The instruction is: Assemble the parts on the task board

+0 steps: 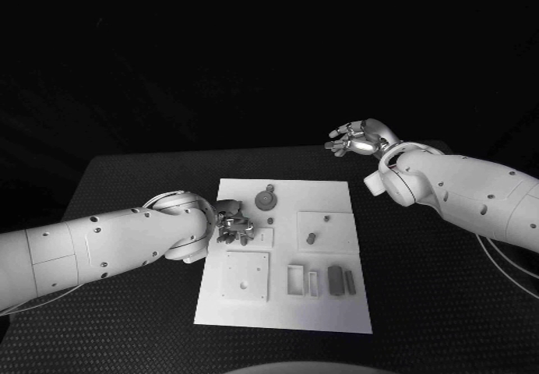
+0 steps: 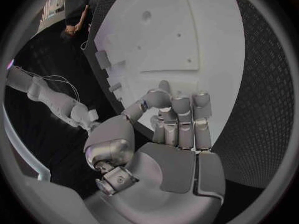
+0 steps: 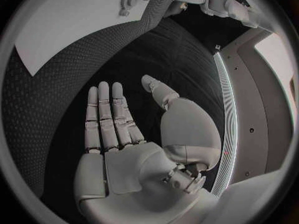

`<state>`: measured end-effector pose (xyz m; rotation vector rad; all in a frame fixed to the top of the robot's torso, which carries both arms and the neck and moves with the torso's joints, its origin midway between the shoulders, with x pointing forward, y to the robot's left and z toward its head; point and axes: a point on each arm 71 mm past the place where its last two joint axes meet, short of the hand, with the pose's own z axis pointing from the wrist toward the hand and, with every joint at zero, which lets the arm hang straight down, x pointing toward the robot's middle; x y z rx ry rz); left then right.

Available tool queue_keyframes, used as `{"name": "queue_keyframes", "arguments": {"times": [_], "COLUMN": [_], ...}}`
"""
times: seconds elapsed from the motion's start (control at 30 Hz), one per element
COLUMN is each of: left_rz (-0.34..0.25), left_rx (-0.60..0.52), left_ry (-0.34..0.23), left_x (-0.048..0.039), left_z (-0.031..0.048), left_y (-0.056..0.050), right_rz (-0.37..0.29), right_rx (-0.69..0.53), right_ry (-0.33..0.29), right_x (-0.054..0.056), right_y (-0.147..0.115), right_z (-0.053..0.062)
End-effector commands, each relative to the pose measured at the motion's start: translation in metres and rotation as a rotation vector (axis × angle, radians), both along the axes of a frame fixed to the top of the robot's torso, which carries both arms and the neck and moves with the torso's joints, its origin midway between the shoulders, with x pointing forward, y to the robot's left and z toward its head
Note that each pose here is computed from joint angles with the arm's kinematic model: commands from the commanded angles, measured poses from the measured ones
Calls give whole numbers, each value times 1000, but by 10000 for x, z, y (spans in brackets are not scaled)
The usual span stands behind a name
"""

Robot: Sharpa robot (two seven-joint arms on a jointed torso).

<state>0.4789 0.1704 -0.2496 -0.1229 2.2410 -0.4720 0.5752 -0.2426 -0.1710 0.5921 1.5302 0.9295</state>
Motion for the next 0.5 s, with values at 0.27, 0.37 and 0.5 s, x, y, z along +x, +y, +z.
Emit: {"name": "queue_keyframes", "arguments": {"times": [0.27, 0.37, 0.5], "left_rz": [-25, -42, -46], "left_rx": [27, 57, 67], "left_ry": [28, -1, -11], "left_x": [-2, 9, 13], "left_z": [6, 20, 25], "left_y": [-37, -48, -52], "right_rz": [17, 17, 17], "right_rx": [2, 2, 2], "right_ry": [0, 0, 0], "right_x": [-2, -3, -2], "right_y": [14, 16, 18], "right_z": [2, 1, 1]}}
